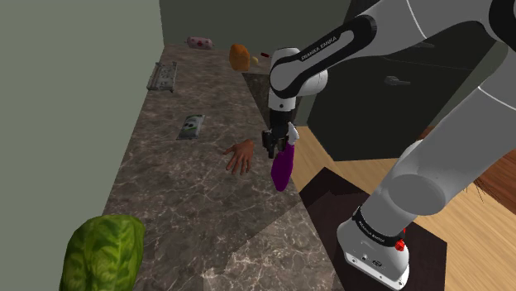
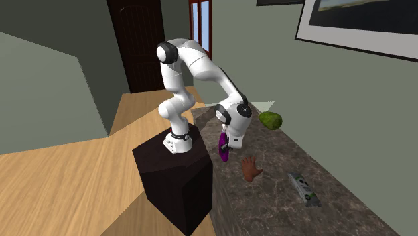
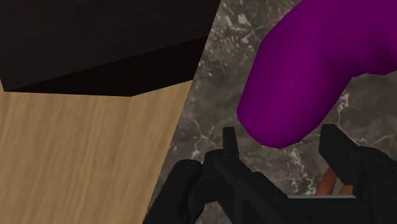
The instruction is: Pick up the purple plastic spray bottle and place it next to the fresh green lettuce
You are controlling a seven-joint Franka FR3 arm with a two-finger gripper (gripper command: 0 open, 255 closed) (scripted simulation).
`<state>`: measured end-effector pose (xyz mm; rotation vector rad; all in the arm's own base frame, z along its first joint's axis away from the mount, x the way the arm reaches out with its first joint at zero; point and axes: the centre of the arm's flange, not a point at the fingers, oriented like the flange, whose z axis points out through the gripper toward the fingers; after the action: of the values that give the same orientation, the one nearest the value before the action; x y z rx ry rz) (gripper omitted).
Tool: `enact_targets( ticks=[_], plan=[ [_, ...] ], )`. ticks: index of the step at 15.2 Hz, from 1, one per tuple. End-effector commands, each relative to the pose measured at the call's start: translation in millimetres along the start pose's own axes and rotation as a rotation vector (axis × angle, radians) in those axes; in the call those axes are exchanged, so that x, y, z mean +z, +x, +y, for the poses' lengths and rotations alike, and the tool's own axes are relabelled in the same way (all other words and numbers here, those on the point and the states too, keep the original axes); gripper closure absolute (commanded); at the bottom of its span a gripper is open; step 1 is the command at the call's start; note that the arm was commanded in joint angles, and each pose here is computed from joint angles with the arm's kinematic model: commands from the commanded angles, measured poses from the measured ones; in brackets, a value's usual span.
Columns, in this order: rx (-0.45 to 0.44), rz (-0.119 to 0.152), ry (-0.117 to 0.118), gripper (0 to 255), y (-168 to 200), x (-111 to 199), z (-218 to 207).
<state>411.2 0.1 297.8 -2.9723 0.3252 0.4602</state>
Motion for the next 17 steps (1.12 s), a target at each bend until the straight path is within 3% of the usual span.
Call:
enact_targets(
  ticks=[1, 9, 17],
  plan=[
    [0.0, 0.0, 0.0, 255, 0.0, 0.0, 0.0],
    [0.0, 0.0, 0.0, 255, 0.0, 0.0, 0.0],
    [0.0, 0.0, 0.0, 255, -13.1, -40.0, -3.4]
  ],
)
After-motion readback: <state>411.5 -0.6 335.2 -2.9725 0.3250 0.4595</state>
